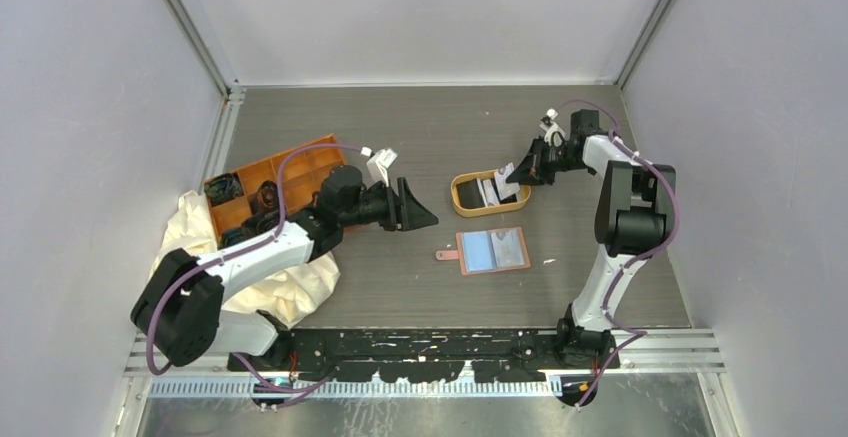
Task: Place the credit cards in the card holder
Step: Pick up the credit card from the storage box.
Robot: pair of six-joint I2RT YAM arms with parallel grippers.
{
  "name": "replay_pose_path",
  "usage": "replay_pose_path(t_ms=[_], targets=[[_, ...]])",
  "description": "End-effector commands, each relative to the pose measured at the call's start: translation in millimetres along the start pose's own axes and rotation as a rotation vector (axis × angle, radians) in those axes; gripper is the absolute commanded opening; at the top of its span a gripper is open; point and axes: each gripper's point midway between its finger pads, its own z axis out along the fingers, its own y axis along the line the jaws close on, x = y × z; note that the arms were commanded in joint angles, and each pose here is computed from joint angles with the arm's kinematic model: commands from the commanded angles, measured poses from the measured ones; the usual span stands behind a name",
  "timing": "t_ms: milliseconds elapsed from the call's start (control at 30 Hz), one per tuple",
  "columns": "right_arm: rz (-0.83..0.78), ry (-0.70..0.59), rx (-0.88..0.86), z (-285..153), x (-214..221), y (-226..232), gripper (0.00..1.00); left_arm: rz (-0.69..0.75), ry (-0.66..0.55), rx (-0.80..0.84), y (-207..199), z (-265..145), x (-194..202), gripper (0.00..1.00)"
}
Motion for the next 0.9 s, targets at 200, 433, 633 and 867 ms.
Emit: replay_pose_path(t_ms=[200, 433, 633, 867], targets=[[-0.280, -0.144, -0.099, -59, -8, 72, 0.01, -0.032, -0.136, 0.267, -44, 3, -22, 0.57], [-0.392, -0.205, -0.360, -89, 28, 144, 0.01, 0.057, -0.285, 0.266, -62, -8, -36, 0.57], [-0.598, -0.201, -0.502, -99, 78, 205, 0.01, 0.167, -0.410, 0.357, -86, -22, -48, 0.58], [-0.817, -0.154, -0.614, -104, 136, 242, 0.01, 0.284, -0.373, 0.435, -110, -31, -46, 0.57]])
